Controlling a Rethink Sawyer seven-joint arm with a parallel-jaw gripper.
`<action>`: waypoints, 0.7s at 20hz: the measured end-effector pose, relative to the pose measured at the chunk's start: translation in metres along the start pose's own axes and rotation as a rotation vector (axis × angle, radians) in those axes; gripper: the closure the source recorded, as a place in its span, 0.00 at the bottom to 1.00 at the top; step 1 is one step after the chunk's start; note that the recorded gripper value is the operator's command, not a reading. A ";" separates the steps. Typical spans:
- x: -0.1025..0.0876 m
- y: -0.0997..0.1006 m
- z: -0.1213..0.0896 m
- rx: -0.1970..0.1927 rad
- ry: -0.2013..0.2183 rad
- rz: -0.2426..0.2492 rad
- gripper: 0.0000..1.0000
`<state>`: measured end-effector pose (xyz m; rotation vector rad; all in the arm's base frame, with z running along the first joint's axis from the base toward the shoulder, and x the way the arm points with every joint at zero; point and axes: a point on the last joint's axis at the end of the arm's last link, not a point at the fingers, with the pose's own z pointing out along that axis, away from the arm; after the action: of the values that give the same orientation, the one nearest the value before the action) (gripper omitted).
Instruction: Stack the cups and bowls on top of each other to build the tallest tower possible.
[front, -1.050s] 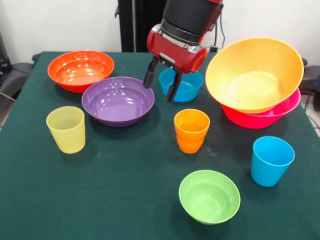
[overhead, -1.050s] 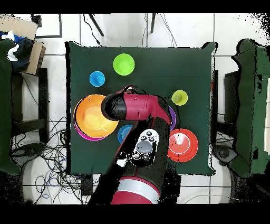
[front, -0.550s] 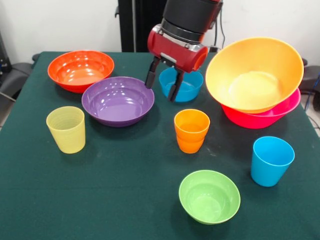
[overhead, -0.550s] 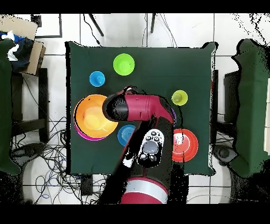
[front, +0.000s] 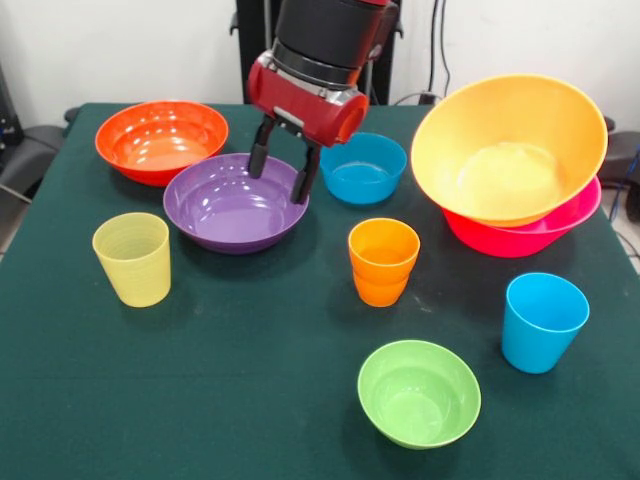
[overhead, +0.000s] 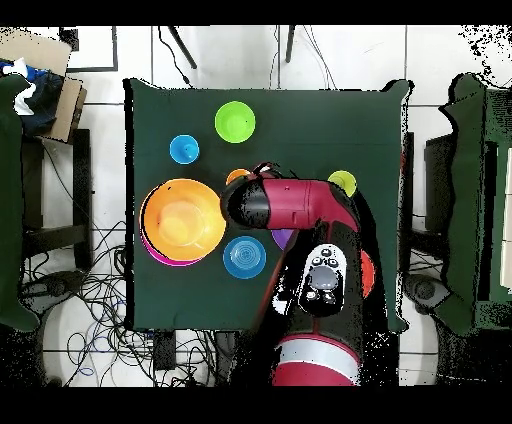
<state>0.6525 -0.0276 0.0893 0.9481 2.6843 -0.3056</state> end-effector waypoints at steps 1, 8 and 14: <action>-0.001 -0.001 0.000 -0.001 0.000 -0.001 0.00; -0.002 -0.005 0.007 -0.010 0.007 -0.019 0.00; -0.003 -0.010 0.011 -0.030 0.025 -0.014 0.00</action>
<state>0.6506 -0.0399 0.0814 0.9302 2.7112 -0.2578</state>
